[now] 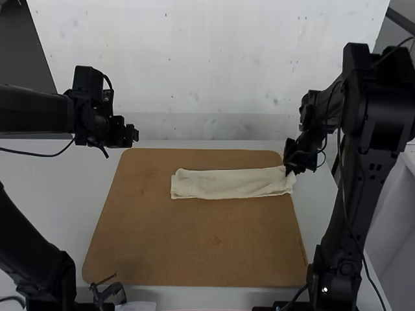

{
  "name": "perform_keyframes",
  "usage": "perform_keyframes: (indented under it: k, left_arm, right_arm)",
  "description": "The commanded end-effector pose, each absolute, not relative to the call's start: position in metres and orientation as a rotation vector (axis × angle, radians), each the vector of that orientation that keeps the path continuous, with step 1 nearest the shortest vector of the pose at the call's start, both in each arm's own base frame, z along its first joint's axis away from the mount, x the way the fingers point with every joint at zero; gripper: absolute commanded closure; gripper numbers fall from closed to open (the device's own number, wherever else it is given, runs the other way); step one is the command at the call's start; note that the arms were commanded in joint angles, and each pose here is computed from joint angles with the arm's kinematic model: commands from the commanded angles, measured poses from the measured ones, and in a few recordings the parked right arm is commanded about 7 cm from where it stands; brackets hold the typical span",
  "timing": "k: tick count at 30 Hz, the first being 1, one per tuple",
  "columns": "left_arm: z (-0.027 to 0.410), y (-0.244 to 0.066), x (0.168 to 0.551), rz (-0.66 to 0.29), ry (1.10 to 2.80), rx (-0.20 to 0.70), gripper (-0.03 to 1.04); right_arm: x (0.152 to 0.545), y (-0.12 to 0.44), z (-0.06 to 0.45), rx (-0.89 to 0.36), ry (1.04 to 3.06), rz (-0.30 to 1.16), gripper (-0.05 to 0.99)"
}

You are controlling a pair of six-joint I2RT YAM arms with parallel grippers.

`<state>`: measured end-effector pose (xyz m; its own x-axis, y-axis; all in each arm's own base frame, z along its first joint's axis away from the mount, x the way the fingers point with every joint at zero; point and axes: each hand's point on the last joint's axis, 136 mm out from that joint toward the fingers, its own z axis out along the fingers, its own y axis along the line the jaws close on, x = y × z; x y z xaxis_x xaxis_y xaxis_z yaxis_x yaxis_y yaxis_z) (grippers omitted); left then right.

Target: Fold the towel.

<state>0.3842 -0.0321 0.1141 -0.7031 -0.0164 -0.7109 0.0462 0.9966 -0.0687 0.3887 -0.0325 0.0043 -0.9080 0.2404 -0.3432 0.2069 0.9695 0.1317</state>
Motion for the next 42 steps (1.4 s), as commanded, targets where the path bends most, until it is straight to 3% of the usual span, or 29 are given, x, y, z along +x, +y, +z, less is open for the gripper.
perform_keyframes:
  k: [1,6,10,29,42]
  left_arm:
    - [0.12,-0.034,0.385,-0.119,2.325,0.037,0.03]
    - [0.119,-0.035,0.384,-0.124,2.329,0.036,0.03]
    - [0.118,-0.035,0.383,-0.126,2.33,0.036,0.03]
    - [0.113,-0.023,0.375,-0.096,2.322,0.015,0.03]
    - [0.115,-0.017,0.373,-0.086,2.311,0.005,0.03]
  right_arm:
    - [0.399,-0.076,0.025,0.322,2.69,0.065,0.92]
    - [0.399,-0.114,0.029,0.391,2.688,0.029,0.92]
    - [0.402,-0.107,0.037,0.362,2.698,0.031,0.92]
    - [0.393,0.162,0.048,-0.146,2.709,0.136,0.92]
    - [0.389,0.232,0.046,-0.264,2.715,0.133,0.92]
